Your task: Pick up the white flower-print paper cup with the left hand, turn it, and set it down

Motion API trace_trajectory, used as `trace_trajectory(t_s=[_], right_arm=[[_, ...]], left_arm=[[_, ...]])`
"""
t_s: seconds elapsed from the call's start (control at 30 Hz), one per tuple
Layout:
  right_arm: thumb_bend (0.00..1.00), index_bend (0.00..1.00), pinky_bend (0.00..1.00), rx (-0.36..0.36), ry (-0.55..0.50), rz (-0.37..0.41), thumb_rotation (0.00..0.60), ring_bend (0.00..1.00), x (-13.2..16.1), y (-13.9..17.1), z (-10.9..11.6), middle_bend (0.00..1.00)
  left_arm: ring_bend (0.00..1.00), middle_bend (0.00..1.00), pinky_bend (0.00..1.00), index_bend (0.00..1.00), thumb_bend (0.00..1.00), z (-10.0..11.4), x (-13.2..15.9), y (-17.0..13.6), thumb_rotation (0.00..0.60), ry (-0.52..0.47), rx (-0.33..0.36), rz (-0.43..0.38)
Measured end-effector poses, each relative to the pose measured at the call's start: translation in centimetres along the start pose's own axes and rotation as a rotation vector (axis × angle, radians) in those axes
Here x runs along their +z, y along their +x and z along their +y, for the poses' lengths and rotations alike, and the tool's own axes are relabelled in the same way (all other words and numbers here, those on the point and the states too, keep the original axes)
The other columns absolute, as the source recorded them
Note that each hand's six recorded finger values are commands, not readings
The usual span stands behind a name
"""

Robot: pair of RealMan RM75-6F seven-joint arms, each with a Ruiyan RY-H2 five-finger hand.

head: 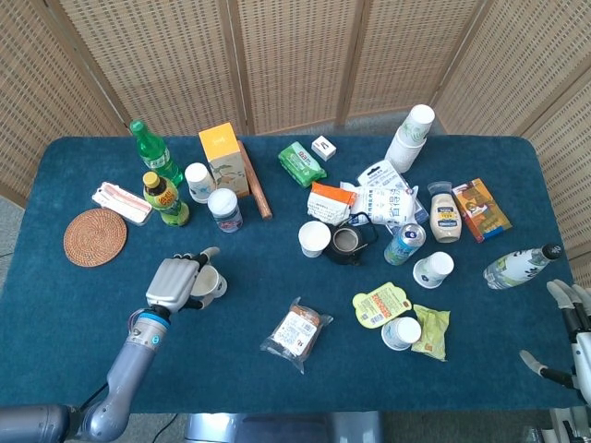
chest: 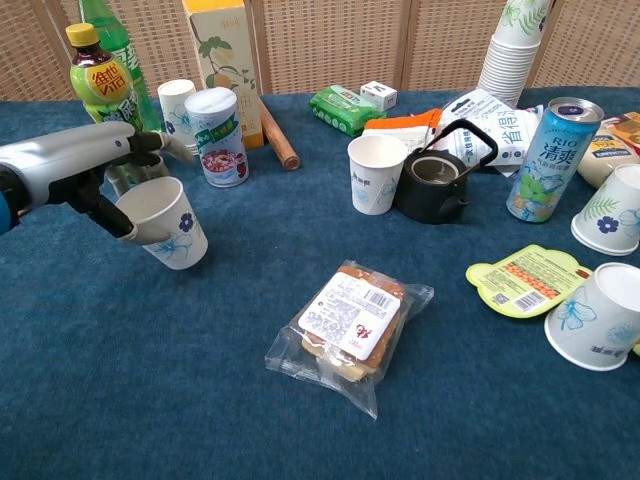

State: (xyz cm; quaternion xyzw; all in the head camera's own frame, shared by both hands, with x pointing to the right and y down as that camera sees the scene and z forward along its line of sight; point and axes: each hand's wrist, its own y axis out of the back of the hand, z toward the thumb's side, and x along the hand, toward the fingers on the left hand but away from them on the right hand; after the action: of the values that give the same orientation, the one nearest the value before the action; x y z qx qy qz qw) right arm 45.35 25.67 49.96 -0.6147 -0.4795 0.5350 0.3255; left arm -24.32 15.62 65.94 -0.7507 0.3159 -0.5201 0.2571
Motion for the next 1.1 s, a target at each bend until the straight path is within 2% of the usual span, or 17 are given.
trace_trajectory(t_s=[0.3,0.57,0.73,0.9,0.97,1.07,1.1], right_arm=[[0.09,0.0,0.07,-0.002,0.004,-0.001,0.6,0.0,0.1,0.0,0.0,0.0],[0.09,0.0,0.07,0.003,0.009,0.0,0.6,0.0,0.1,0.0,-0.2,0.0],[0.1,0.0,0.07,0.001,0.008,-0.002,0.6,0.0,0.1,0.0,-0.2,0.0],[0.09,0.0,0.07,0.002,0.009,-0.001,0.6,0.0,0.1,0.0,-0.2,0.0],[0.1,0.0,0.07,0.003,0.011,0.001,0.6,0.0,0.2,0.0,-0.3,0.0],[0.1,0.0,0.07,0.002,0.012,0.001,0.6,0.0,0.2,0.0,-0.3,0.0],[0.1,0.0,0.07,0.002,0.012,0.0,0.6,0.0,0.2,0.0,-0.3,0.0]], left_arm=[[0.37,0.42,0.38,0.19,0.31,0.1,-1.7,-0.9,0.6,-0.3,0.045,-0.081],[0.37,0.42,0.38,0.19,0.31,-1.5,-6.0,-1.5,0.6,-0.386,0.046,-0.062],[0.37,0.43,0.38,0.19,0.31,-2.3,-7.0,-1.7,0.6,-0.375,0.039,-0.046],[0.35,0.4,0.36,0.18,0.31,-2.5,-7.7,-1.8,0.6,-0.301,0.04,-0.025],[0.26,0.34,0.27,0.16,0.31,-2.5,-8.1,-2.0,0.6,-0.25,0.041,-0.012],[0.04,0.18,0.07,0.15,0.31,-2.4,-8.6,-2.3,0.6,-0.164,0.035,0.013],[0.01,0.13,0.02,0.14,0.31,-2.3,-8.8,-2.4,0.6,-0.137,0.032,0.022]])
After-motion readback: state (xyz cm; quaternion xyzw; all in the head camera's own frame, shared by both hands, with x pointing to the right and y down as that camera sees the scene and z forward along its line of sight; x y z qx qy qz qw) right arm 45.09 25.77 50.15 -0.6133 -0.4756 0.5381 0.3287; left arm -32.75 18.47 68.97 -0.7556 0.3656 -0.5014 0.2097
